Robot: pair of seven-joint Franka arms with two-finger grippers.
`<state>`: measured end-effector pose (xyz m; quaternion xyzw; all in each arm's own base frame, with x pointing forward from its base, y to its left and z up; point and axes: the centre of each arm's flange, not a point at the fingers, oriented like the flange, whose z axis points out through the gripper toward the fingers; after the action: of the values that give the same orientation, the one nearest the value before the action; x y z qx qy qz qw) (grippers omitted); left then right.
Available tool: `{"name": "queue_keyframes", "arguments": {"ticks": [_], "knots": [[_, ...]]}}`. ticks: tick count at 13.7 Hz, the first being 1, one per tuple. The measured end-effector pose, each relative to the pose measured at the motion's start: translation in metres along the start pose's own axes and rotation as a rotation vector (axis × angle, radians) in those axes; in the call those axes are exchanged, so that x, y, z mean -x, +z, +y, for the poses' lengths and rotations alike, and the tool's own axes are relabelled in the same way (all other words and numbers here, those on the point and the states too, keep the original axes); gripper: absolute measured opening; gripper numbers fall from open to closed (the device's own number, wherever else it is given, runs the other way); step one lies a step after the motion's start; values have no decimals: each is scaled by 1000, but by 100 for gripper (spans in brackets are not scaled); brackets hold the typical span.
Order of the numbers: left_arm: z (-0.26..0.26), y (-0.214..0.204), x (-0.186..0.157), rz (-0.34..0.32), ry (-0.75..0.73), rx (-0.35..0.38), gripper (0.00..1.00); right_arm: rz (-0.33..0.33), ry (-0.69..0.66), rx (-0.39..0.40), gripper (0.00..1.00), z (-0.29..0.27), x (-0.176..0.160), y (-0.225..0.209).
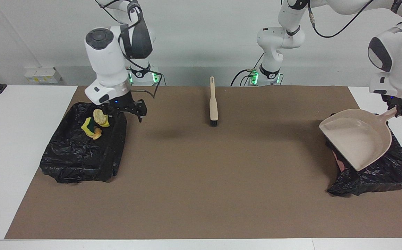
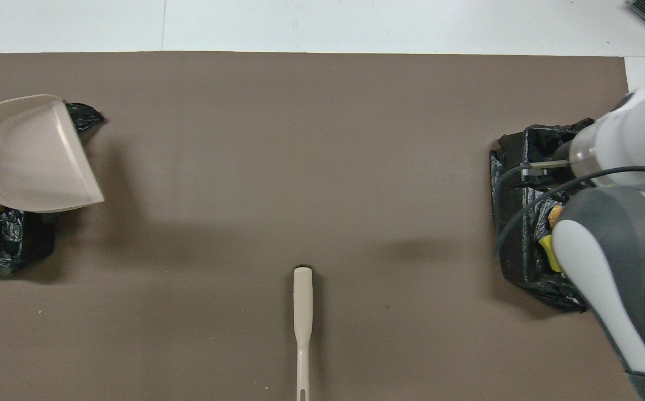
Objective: Sweep and dump trash in bin
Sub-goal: 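Tilt the dustpan with the left gripper to dump trash into the bag, then return the dustpan with the left gripper to the table center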
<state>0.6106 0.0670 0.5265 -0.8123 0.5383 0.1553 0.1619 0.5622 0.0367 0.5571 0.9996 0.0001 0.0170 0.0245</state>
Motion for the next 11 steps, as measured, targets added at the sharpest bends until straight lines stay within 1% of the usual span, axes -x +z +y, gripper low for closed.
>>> {"name": "queue_keyframes", "arguments": {"ticks": [2,4,8,10,11], "knots": [[22,-6,-52,57,-97,31,31,-23,13,-3,100,28,17,-34],[47,-17,-100,104,-203,65,31,-36,17,-7,100,39,29,-60],[100,-34,-198,163,-426,133,31,-41,29,-8,100,46,32,-61],[128,-42,-244,204,-545,180,31,-45,36,-8,100,50,31,-59],[142,-45,-264,208,-601,204,31,-45,36,-8,100,49,31,-59]]}}
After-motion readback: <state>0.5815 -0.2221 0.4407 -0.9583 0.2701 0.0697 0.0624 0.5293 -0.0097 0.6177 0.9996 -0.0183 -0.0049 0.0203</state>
